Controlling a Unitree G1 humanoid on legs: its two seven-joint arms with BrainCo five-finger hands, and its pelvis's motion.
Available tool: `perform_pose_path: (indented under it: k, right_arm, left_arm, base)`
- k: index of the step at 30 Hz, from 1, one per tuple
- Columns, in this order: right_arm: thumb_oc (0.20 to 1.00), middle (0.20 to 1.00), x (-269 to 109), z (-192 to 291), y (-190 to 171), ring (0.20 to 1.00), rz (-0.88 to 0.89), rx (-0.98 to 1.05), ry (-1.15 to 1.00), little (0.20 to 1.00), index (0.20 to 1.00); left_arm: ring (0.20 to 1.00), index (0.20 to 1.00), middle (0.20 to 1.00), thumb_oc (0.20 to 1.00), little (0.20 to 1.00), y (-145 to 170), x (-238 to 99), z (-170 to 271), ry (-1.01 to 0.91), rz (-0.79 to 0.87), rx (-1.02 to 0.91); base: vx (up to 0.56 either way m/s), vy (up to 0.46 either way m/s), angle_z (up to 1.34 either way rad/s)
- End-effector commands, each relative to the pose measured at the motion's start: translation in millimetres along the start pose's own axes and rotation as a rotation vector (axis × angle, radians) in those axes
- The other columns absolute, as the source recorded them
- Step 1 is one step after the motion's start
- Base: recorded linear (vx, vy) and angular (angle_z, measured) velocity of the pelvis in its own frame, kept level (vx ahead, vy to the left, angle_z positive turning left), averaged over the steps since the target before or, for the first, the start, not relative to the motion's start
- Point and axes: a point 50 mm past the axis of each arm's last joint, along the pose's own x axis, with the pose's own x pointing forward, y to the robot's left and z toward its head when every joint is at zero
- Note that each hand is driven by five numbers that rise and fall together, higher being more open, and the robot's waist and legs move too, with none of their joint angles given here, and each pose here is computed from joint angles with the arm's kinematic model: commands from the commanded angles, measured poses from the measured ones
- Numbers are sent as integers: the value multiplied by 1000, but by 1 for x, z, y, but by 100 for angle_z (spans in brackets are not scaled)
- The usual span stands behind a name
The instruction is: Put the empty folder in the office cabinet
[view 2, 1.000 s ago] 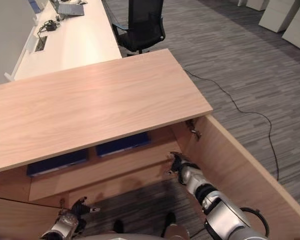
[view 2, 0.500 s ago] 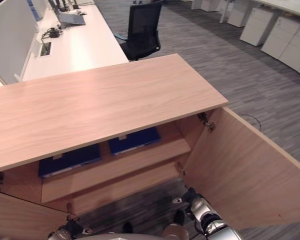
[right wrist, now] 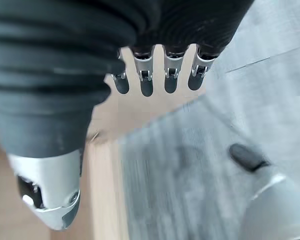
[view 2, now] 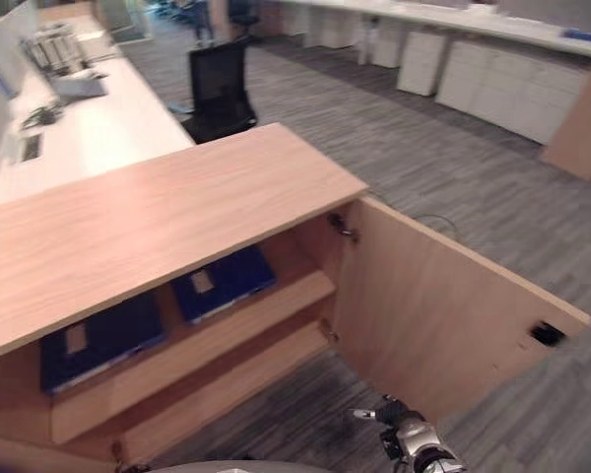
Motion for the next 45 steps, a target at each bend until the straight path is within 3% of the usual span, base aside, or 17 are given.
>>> perform_pose_path:
  k: [1, 12, 15, 21, 24, 29, 39, 45]
  right_arm:
    - [1000, 1000, 2, 15, -11, 1000, -4, -41, -31, 1000, 1000]
    - [1000, 1000, -3, -38, -16, 1000, -56, 76, 142, 1000, 1000]
    - [1000, 1000, -5, -33, -42, 1000, -140, 50, 108, 1000, 1000]
    - [1000, 1000, -22, 52, -108, 1000, -370, 78, -273, 1000, 1000]
    - [1000, 1000, -34, 67, -122, 1000, -435, 95, -376, 1000, 1000]
    - [1000, 1000, -59, 96, -158, 1000, -592, 107, -522, 1000, 1000]
    - [1000, 1000, -89, 147, -164, 1000, -570, -28, -751, 1000, 1000]
    - [1000, 1000, -120, 196, -136, 1000, -409, -206, -995, 1000, 1000]
  left_arm:
    - [1000, 1000, 1000, 1000, 1000, 29, 2, 16, -10, 64, -43]
    - [1000, 1000, 1000, 1000, 1000, 36, 2, 35, -45, 57, -24]
    - [1000, 1000, 1000, 1000, 1000, 49, 2, 23, -2, 84, -57]
    - [1000, 1000, 1000, 1000, 1000, 56, 2, 26, -24, 120, -150]
    - [1000, 1000, 1000, 1000, 1000, 22, 2, 36, -35, 64, -143]
    - [1000, 1000, 1000, 1000, 1000, -4, 0, 26, -53, 16, -76]
    - [1000, 1000, 1000, 1000, 1000, -12, 0, 3, 6, -20, -58]
    - [1000, 1000, 1000, 1000, 1000, -12, -1, -1, 13, -42, -49]
  base:
    - [-23, -381, -25]
    - [4, -269, -29]
    - [31, -317, -52]
    - [-76, -44, -52]
    - [6, 6, -8]
    - [-13, 65, 43]
    - [-13, 50, 7]
    - [-12, 37, -8]
